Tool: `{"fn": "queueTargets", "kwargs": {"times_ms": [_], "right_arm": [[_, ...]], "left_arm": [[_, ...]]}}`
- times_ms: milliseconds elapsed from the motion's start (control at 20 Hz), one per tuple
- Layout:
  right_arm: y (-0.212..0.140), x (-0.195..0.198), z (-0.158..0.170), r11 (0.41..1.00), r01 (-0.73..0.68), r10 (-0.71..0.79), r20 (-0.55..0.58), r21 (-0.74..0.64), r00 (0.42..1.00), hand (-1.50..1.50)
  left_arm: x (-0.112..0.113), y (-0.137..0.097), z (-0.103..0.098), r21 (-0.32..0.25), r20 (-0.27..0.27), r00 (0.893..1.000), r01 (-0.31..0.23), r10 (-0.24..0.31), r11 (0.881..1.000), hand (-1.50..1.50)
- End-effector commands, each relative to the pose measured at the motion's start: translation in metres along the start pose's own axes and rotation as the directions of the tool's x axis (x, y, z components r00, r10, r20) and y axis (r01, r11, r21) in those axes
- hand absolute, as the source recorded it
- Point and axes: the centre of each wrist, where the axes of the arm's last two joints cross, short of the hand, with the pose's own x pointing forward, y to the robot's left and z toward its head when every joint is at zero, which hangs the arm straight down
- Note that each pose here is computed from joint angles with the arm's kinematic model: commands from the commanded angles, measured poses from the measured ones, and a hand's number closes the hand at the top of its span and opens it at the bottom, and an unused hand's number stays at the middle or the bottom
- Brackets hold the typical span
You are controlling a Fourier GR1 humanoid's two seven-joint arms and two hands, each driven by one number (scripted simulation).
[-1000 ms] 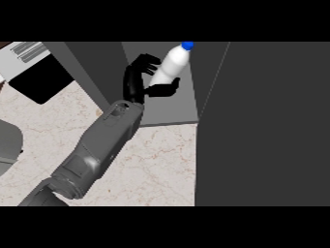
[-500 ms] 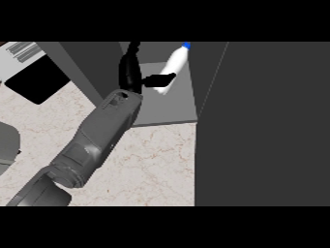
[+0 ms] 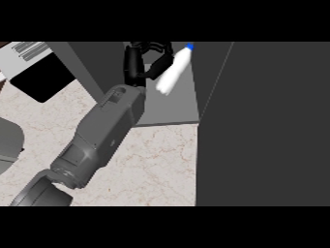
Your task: Pick up the bottled water, place it into the cabinet and close the cabinet
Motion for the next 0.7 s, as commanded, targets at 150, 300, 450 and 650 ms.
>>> {"fn": "queueTargets", "kwargs": {"times_ms": [150,300,450,650], "right_arm": [[0.008,0.021,-0.010,1.000,0.016,-0.016,0.010,-0.016,1.000,-1.50],[0.011,0.031,-0.019,1.000,0.007,-0.008,0.033,0.022,0.999,-1.50],[0.011,0.024,-0.019,1.000,0.013,-0.014,0.031,0.015,0.999,-1.50],[0.012,0.033,-0.017,1.000,-0.002,0.001,0.030,0.015,1.000,-1.50]], "left_arm": [[0.004,-0.005,0.003,-0.074,0.008,0.991,-0.136,0.137,0.988,1.50],[-0.001,-0.009,0.021,-0.074,0.002,0.988,-0.151,0.152,0.986,1.50],[0.002,-0.015,0.035,-0.185,-0.083,0.960,-0.280,0.269,0.942,1.50],[-0.008,-0.015,0.075,-0.264,-0.136,0.905,-0.426,0.404,0.865,-1.50]]}}
